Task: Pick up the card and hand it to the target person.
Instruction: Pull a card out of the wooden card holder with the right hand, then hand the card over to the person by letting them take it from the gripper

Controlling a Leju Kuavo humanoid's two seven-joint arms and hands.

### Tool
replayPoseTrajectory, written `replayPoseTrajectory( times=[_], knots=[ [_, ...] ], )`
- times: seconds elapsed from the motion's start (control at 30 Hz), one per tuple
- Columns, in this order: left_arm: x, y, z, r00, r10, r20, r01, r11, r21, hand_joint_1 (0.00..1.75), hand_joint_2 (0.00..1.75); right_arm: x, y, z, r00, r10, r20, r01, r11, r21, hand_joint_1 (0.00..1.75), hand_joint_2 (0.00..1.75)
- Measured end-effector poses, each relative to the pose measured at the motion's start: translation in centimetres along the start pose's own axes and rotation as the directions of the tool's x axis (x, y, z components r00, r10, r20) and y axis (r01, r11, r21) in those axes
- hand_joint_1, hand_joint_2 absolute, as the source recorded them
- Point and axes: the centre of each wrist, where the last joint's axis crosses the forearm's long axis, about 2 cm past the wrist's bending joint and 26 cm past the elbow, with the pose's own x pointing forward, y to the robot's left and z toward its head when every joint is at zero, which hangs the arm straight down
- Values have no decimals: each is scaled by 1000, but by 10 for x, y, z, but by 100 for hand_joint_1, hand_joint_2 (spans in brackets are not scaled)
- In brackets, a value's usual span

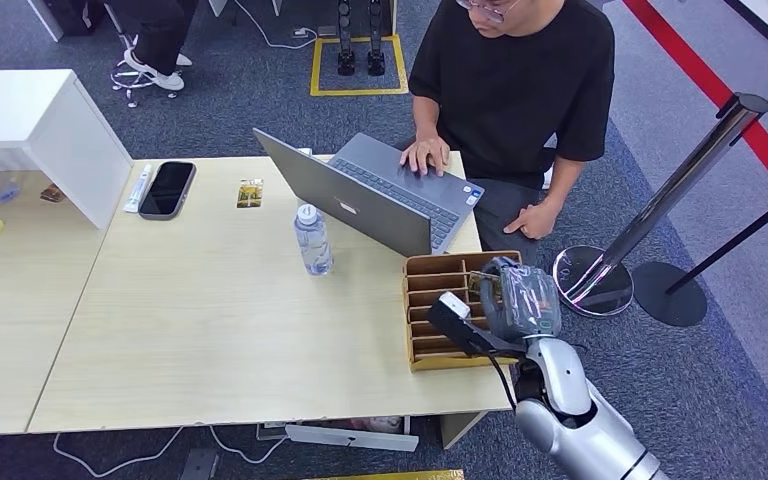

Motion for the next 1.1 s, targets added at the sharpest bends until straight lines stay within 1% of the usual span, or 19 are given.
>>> replayPoseTrajectory(
  times=[0.27, 0.47, 0.77, 0.93, 1.1],
  knots=[
    [0, 0, 0, 1000, 1, 4, -1, 1000, -1, 0, 0, 7, -22, -3, 998, 45, 45, -43, 998, -36, 175, 175],
    [0, 0, 0, 1000, 1, 4, -1, 1000, -2, 0, 0, 9, -40, -6, 996, 68, 55, -64, 995, -75, 175, 175],
    [0, 0, 0, 1000, -4, 5, 4, 1000, -4, 0, 0, 3, -69, -14, 995, 90, 50, -79, 977, -196, 175, 175],
    [0, 0, 0, 1000, -10, 4, 10, 1000, -6, 0, 0, -3, -77, -17, 995, 98, 37, -86, 966, -242, 175, 175],
    [1, -1, 0, 1000, -14, 4, 14, 1000, -9, 0, 0, -10, -82, -19, 995, 102, 20, -93, 961, -262, 175, 175]
  ],
)
